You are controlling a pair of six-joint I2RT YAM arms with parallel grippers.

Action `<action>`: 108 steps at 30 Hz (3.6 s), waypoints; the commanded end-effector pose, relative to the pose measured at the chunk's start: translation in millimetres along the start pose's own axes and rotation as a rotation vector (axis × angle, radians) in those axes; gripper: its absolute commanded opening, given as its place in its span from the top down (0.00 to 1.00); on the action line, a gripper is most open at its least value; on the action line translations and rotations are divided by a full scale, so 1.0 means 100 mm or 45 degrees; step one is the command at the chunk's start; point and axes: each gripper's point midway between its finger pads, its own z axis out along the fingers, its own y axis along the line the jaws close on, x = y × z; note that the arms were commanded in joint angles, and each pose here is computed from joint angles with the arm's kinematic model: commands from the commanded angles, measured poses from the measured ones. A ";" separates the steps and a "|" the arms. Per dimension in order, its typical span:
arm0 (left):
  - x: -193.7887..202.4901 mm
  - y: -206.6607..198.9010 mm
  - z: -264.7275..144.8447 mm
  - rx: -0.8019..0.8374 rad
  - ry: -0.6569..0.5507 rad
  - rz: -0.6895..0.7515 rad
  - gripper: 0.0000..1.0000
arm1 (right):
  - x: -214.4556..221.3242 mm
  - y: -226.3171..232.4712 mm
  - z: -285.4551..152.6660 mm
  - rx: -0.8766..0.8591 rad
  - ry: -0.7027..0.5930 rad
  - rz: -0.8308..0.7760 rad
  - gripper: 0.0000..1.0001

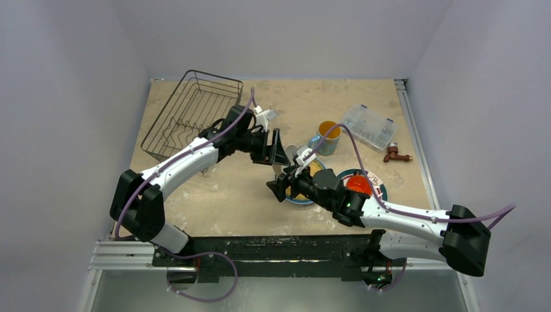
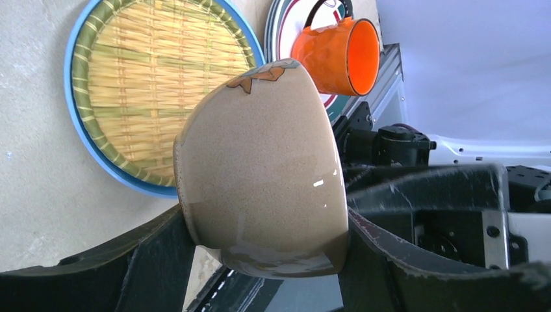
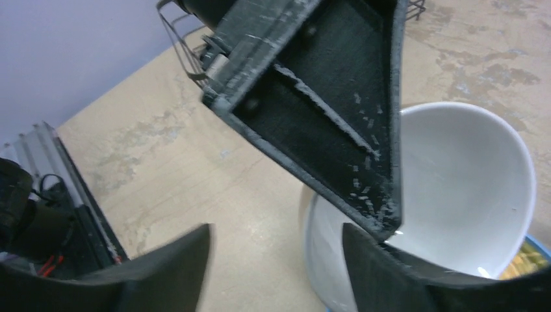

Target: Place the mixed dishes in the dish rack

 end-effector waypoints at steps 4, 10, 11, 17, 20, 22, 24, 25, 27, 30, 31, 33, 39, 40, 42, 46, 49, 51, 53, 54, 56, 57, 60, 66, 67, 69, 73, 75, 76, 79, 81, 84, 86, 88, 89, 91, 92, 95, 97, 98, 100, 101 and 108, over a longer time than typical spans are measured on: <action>0.06 -0.48 -0.20 0.178 0.033 0.140 1.00 | -0.48 -0.17 -0.04 0.124 -0.208 0.041 0.04; 0.06 -0.47 -0.20 0.169 0.033 0.139 1.00 | -0.50 -0.19 -0.09 0.129 -0.227 0.044 0.01; 0.05 -0.47 -0.21 0.168 0.028 0.143 1.00 | -0.50 -0.19 -0.09 0.128 -0.226 0.044 0.01; 0.03 -0.44 -0.23 0.141 0.011 0.144 1.00 | -0.47 -0.18 -0.08 0.122 -0.212 0.041 0.01; -0.03 -0.40 -0.27 0.103 -0.026 0.149 1.00 | -0.47 -0.20 -0.10 0.135 -0.215 0.040 0.01; -0.10 -0.32 -0.35 0.044 -0.081 0.154 1.00 | -0.46 -0.25 -0.14 0.160 -0.218 0.040 0.01; -0.20 -0.23 -0.48 -0.055 -0.166 0.179 1.00 | -0.48 -0.30 -0.20 0.191 -0.236 0.054 0.01; -0.25 -0.18 -0.55 -0.110 -0.212 0.198 1.00 | -0.50 -0.32 -0.24 0.202 -0.254 0.060 0.01; -0.34 -0.05 -0.69 -0.238 -0.302 0.225 1.00 | -0.51 -0.36 -0.32 0.215 -0.279 0.074 0.01; -0.45 0.12 -0.91 -0.409 -0.419 0.258 1.00 | -0.56 -0.38 -0.41 0.215 -0.327 0.101 0.01; -0.48 0.16 -0.97 -0.457 -0.456 0.267 1.00 | -0.58 -0.38 -0.44 0.216 -0.344 0.108 0.01; -0.55 0.26 -1.12 -0.556 -0.529 0.285 1.00 | -0.58 -0.40 -0.47 0.218 -0.361 0.114 0.01; -0.71 0.46 -1.55 -0.811 -0.725 0.365 1.00 | -0.45 -0.50 -0.52 0.272 -0.339 0.115 0.01; -0.73 0.48 -1.61 -0.831 -0.752 0.363 1.00 | -0.43 -0.52 -0.53 0.276 -0.337 0.116 0.01; -0.79 0.55 -1.69 -0.860 -0.804 0.338 1.00 | -0.39 -0.54 -0.56 0.280 -0.338 0.112 0.01; -0.92 0.66 -1.84 -0.907 -0.880 0.264 1.00 | -0.35 -0.63 -0.67 0.319 -0.347 0.090 0.01; -1.06 0.75 -2.06 -1.025 -0.972 0.215 1.00 | -0.34 -0.70 -0.76 0.349 -0.364 0.069 0.01; -1.13 0.83 -2.23 -1.137 -1.052 0.159 1.00 | -0.32 -0.73 -0.81 0.362 -0.374 0.052 0.01; -1.18 0.92 -2.36 -1.240 -1.115 0.138 1.00 | -0.31 -0.76 -0.84 0.375 -0.384 0.036 0.01; -1.23 0.96 -2.42 -1.289 -1.144 0.149 1.00 | -0.31 -0.77 -0.84 0.377 -0.384 0.027 0.01; -1.39 1.02 -2.49 -1.388 -1.167 0.224 1.00 | -0.30 -0.77 -0.85 0.375 -0.377 0.010 0.01; -1.47 1.06 -2.52 -1.434 -1.150 0.265 1.00 | -0.29 -0.77 -0.85 0.373 -0.369 0.002 0.01; -1.76 1.14 -2.44 -1.496 -1.063 0.473 1.00 | -0.28 -0.75 -0.84 0.358 -0.365 -0.006 0.01; -2.17 1.43 -2.47 -1.638 -0.976 0.619 1.00 | -0.26 -0.66 -0.79 0.292 -0.352 -0.010 0.01; -2.23 1.51 -2.49 -1.662 -0.955 0.627 1.00 | -0.26 -0.64 -0.78 0.276 -0.350 -0.010 0.01; -2.33 1.68 -2.48 -1.708 -0.897 0.652 1.00 | -0.24 -0.60 -0.76 0.249 -0.343 -0.011 0.01; -2.50 2.02 -2.42 -1.804 -0.767 0.704 1.00 | -0.19 -0.59 -0.72 0.244 -0.324 -0.015 0.01; -2.58 2.14 -2.40 -1.866 -0.726 0.737 1.00 | -0.18 -0.60 -0.71 0.249 -0.320 -0.020 0.01; -2.62 2.20 -2.38 -1.889 -0.706 0.758 1.00 | -0.18 -0.60 -0.70 0.252 -0.317 -0.024 0.01; -2.72 2.35 -2.40 -1.978 -0.673 0.784 1.00 | -0.17 -0.61 -0.69 0.254 -0.317 -0.038 0.01; -2.78 2.44 -2.40 -1.999 -0.669 0.766 1.00 | -0.17 -0.61 -0.69 0.253 -0.317 -0.043 0.01; -2.85 2.59 -2.38 -2.062 -0.623 0.790 1.00 | -0.14 -0.62 -0.67 0.259 -0.305 -0.047 0.01; -2.93 2.66 -2.39 -2.127 -0.618 0.811 1.00 | -0.13 -0.62 -0.67 0.261 -0.301 -0.051 0.01; -2.94 2.78 -2.39 -2.201 -0.580 0.814 1.00 | -0.12 -0.62 -0.67 0.257 -0.302 -0.052 0.01; -2.94 2.83 -2.39 -2.212 -0.566 0.820 1.00 | -0.11 -0.62 -0.66 0.255 -0.300 -0.052 0.01; -2.93 2.93 -2.39 -2.240 -0.543 0.814 1.00 | -0.10 -0.61 -0.66 0.247 -0.299 -0.056 0.01; -2.92 2.99 -2.38 -2.254 -0.528 0.804 1.00 | -0.09 -0.61 -0.65 0.244 -0.298 -0.057 0.01; -2.88 3.14 -2.40 -2.302 -0.485 0.774 1.00 | -0.07 -0.60 -0.64 0.240 -0.290 -0.063 0.01; -2.87 3.22 -2.38 -2.306 -0.462 0.768 1.00 | -0.06 -0.61 -0.63 0.244 -0.286 -0.066 0.01; -2.87 3.26 -2.37 -2.304 -0.455 0.762 1.00 | -0.06 -0.61 -0.63 0.246 -0.286 -0.065 0.01; -2.88 3.31 -2.34 -2.306 -0.445 0.755 1.00 | -0.06 -0.62 -0.63 0.254 -0.287 -0.065 0.01; -2.89 3.36 -2.32 -2.306 -0.435 0.754 1.00 | -0.06 -0.63 -0.62 0.256 -0.286 -0.065 0.01; -2.92 3.47 -2.26 -2.328 -0.396 0.746 1.00 | -0.06 -0.66 -0.63 0.272 -0.295 -0.063 0.01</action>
